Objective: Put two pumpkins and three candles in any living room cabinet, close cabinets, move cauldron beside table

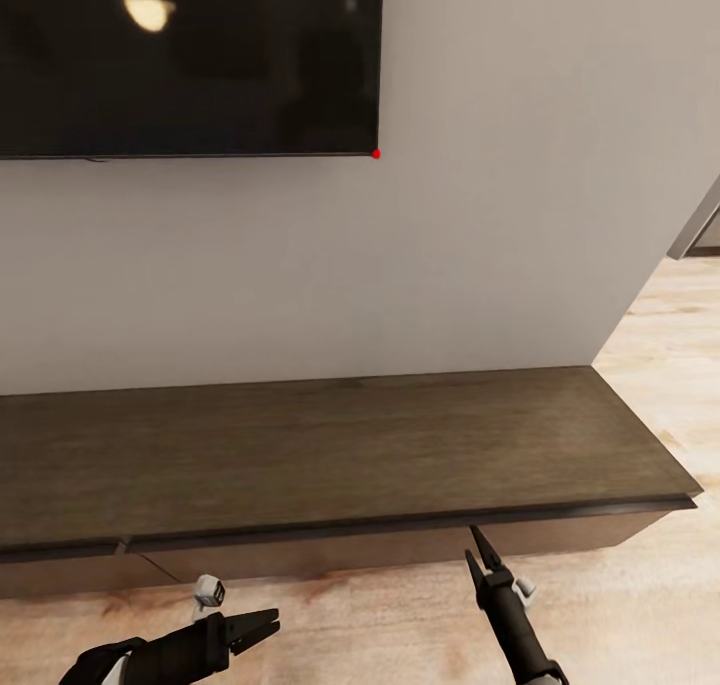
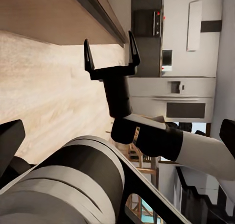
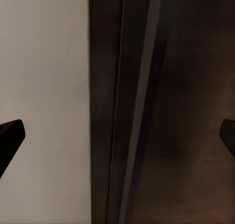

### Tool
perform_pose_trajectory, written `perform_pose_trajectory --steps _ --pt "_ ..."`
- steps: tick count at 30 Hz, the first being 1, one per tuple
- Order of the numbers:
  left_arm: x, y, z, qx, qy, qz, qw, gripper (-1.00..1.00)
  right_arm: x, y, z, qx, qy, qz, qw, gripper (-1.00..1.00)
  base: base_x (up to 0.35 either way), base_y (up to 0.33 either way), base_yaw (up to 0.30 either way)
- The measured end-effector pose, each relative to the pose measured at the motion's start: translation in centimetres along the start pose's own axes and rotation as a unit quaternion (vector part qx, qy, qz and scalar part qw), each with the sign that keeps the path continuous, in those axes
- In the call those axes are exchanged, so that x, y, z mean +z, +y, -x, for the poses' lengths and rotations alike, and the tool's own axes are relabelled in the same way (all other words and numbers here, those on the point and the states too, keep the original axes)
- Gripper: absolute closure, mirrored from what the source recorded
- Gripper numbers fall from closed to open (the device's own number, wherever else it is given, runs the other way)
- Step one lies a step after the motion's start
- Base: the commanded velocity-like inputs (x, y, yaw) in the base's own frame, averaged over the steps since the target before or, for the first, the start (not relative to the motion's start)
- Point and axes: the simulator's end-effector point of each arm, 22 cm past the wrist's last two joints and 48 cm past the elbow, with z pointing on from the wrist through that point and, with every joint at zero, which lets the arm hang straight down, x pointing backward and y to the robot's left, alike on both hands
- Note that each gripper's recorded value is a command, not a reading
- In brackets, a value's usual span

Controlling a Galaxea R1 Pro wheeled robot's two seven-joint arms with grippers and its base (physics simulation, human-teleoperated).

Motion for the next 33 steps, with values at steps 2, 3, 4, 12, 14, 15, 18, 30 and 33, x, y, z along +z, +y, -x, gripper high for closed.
perform_pose_trajectory --steps 2,3,4,12,14,15,18,30,33 --pt "0.0 0.0 0.0 0.0 0.0 0.0 1.0 -1.0 0.1 0.1 0.0 -0.001 0.0 0.002 1.0 -1.0 0.0 0.0 0.0" --pt "0.0 0.0 0.0 0.0 0.0 0.0 1.0 -1.0 0.1 0.1 0.0 -0.001 0.0 0.002 1.0 -1.0 0.0 0.0 0.0" --pt "0.0 0.0 0.0 0.0 0.0 0.0 1.0 -1.0 0.1 0.2 -0.1 -0.001 0.0 0.003 1.0 -1.0 0.0 0.0 0.0" --pt "0.1 -0.1 0.0 0.0 -0.001 -0.001 1.0 -1.0 0.2 0.4 0.0 -0.004 -0.002 0.008 1.0 -1.0 0.0 0.0 0.0" --pt "0.1 -0.1 0.0 0.0 -0.001 -0.002 1.0 -1.0 0.2 0.6 0.1 -0.005 -0.003 0.012 0.9999 -1.0 0.0 0.0 0.0" --pt "0.1 -0.1 0.0 0.0 -0.001 -0.002 1.0 -1.0 0.2 0.7 0.1 -0.006 -0.003 0.014 0.9999 -1.0 0.0 0.0 0.0" --pt "0.1 -0.1 0.0 0.0 -0.001 -0.002 1.0 -1.0 0.2 1.0 0.1 -0.006 -0.003 0.02 0.9998 -1.0 0.0 0.0 0.0" --pt "0.1 0.6 -0.2 0.0 -0.001 -0.002 1.0 -1.0 0.1 1.8 0.1 -0.007 -0.002 0.053 0.9986 -1.0 0.0 0.0 0.0" --pt "0.2 1.2 -0.3 0.0 -0.001 -0.002 1.0 -1.0 0.0 1.1 0.1 -0.007 -0.002 0.054 0.9985 -1.0 0.0 0.0 0.0"
